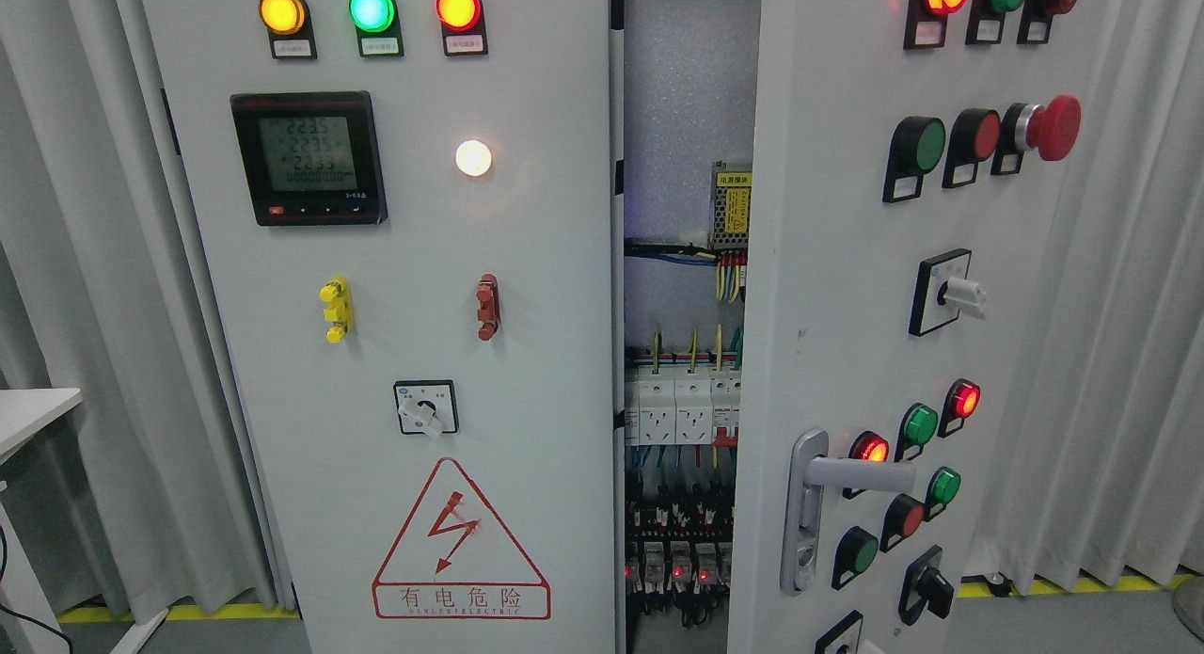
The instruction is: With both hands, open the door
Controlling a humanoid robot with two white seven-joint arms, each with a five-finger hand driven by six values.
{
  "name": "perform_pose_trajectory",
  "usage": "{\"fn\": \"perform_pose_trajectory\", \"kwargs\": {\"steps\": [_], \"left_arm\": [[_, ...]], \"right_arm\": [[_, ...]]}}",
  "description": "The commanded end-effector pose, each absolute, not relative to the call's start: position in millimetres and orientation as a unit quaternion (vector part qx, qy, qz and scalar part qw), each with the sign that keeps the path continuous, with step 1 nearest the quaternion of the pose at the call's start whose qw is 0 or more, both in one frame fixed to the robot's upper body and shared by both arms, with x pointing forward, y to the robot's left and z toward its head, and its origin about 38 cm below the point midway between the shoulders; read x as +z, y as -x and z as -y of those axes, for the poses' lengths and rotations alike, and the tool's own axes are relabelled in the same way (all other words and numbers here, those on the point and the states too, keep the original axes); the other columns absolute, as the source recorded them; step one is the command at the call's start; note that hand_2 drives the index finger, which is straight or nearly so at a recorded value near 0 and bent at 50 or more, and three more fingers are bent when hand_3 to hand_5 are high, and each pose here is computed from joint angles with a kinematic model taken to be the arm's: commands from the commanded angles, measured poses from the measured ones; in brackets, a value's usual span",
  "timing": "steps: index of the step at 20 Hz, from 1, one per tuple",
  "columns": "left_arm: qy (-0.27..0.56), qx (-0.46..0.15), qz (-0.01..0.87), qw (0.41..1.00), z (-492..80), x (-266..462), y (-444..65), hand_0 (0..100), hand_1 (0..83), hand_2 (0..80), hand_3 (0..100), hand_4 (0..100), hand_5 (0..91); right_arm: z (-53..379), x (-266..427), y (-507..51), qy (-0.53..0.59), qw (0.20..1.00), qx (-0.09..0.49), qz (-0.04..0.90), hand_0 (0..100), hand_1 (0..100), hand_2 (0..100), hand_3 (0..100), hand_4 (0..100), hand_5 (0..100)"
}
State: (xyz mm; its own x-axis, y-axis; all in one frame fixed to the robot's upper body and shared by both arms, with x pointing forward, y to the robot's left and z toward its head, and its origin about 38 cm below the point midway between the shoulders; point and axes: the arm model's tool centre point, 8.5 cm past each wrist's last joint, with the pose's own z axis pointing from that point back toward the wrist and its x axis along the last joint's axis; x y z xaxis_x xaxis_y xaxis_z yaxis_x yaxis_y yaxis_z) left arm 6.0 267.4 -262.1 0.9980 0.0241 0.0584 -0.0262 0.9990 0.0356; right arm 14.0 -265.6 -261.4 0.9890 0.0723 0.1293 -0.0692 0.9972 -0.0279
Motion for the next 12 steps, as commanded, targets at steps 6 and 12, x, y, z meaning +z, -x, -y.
{"fn": "perform_pose_trajectory", "kwargs": {"steps": [6,12], "left_arm": [[0.024,0.013,0.038,0.999,-265,-262,-9,29,0.0,2.9,3,3,0.0],[0.013,0.036,0.121,0.992,-286,-257,-57,29,0.0,2.9,3,3,0.0]], "right_arm": [[267,-261,-30,0.013,0.996,0.037,0.079,22,0,0,0,0,0],[267,-261,-30,0.013,0.996,0.037,0.079,22,0,0,0,0,0]]}}
